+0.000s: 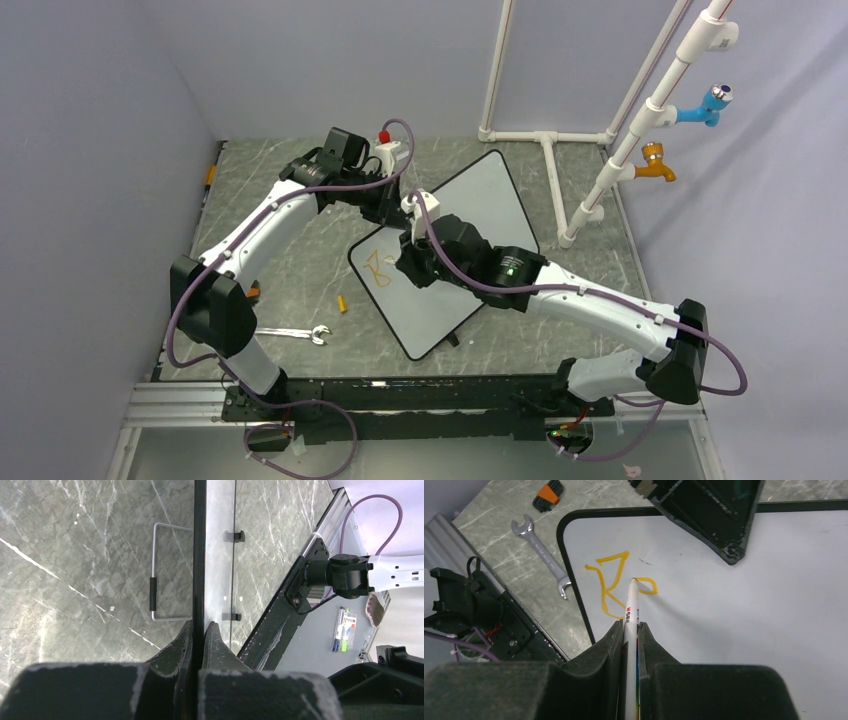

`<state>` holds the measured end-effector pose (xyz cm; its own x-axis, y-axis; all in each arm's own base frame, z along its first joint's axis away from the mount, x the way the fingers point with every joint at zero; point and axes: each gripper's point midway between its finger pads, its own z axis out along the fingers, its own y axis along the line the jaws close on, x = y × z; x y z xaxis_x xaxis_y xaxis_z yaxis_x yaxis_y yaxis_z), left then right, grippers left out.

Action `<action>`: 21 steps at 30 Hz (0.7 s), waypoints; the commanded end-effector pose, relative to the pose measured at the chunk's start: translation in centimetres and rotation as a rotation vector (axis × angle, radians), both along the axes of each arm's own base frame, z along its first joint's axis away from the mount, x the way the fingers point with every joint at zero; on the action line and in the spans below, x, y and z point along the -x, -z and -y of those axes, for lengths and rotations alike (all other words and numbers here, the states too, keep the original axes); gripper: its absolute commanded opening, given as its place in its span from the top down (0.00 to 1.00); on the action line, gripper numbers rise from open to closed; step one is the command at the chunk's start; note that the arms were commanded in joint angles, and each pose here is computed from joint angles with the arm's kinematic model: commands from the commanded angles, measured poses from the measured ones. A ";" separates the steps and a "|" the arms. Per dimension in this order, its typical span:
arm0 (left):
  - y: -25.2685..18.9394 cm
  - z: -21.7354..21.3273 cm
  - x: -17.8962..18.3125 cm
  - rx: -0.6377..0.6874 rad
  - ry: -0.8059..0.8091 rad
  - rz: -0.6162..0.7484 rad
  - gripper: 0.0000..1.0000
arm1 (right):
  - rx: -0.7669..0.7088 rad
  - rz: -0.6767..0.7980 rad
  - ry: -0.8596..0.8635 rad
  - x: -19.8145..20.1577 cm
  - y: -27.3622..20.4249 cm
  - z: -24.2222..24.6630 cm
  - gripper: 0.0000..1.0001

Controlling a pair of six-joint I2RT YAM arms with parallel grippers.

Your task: Write a sentence on the whiteboard

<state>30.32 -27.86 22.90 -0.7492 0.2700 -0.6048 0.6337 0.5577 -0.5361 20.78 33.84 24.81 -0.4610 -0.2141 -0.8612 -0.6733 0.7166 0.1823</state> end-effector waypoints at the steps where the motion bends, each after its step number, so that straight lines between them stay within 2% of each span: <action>1: 0.6 -2.6 -2.8 -0.163 -0.082 0.169 1.00 | -0.021 0.001 -0.032 0.4 -0.2 -1.4 1.00; 21: 0.3 -2.7 -2.7 -0.161 -0.084 0.178 1.00 | 0.072 -0.039 0.073 0.8 3.4 2.3 1.00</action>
